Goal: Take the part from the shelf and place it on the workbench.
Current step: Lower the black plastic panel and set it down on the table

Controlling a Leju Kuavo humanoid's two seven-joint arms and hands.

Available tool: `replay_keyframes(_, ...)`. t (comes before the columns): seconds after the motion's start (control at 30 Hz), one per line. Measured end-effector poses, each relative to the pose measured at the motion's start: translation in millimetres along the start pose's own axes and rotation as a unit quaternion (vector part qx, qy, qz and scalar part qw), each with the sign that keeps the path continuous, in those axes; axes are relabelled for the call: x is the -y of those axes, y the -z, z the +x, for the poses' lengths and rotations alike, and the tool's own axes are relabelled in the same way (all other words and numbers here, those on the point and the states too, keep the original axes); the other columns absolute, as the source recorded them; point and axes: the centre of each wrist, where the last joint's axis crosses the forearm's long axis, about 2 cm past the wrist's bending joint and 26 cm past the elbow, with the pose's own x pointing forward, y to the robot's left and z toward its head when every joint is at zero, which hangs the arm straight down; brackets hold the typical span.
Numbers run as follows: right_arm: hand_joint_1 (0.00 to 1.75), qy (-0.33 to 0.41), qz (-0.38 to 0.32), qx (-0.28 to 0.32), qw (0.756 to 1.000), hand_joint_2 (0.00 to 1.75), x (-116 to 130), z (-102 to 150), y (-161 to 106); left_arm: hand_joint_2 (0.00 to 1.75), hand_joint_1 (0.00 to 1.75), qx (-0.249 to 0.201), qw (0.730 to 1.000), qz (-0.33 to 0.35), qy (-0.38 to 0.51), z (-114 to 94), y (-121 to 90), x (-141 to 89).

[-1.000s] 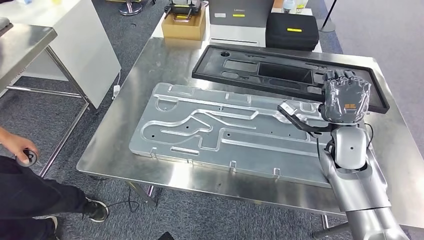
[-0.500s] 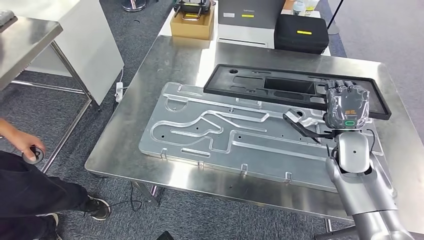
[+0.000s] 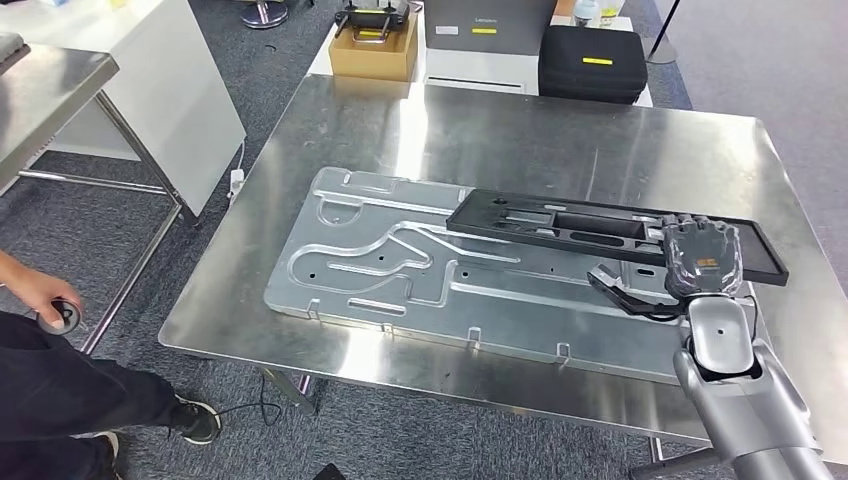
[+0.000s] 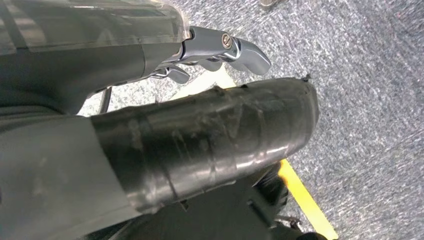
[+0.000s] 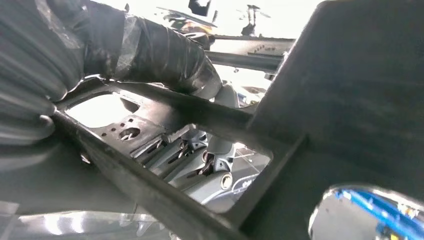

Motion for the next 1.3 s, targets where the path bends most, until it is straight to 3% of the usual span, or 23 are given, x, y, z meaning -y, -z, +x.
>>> replay_keyframes(0.27,1.59,-0.027,0.034,-0.003,0.999,1.75,-10,-18,-5,0.0,0.0,0.001,1.0,0.003,0.0,0,0,-1)
replay_keyframes(0.67,1.63,-0.033,0.046,-0.003,0.998,1.75,-15,-22,-9,0.0,0.0,0.001,1.0,0.003,0.0,0,0,-1)
replay_keyframes(0.73,1.46,-0.034,0.049,-0.003,0.998,1.75,-15,-22,-9,0.0,0.0,0.001,1.0,0.003,0.0,0,0,-1)
replay_keyframes(0.83,0.29,-0.035,0.065,-0.002,0.997,1.75,-17,-22,-10,0.0,0.0,0.0,1.0,0.003,-0.002,-1,0,-1)
replay_keyframes(0.87,0.0,-0.035,0.071,-0.002,0.997,1.31,-18,-22,-11,0.0,0.0,-0.001,1.0,0.003,-0.002,-1,-1,0)
replay_keyframes(0.97,0.0,-0.036,0.082,0.0,0.996,0.0,-21,-22,-14,0.0,0.0,-0.002,1.0,0.005,-0.005,-2,-1,-1)
replay_keyframes(1.13,0.0,-0.032,0.088,0.004,0.996,0.0,-23,-28,-17,0.0,0.0,-0.001,1.0,0.009,-0.009,-2,-1,-1)
replay_keyframes(1.3,0.0,-0.021,0.08,0.006,0.997,0.0,-11,-60,-43,0.0,0.0,-0.003,1.0,0.017,-0.018,-8,-4,1)
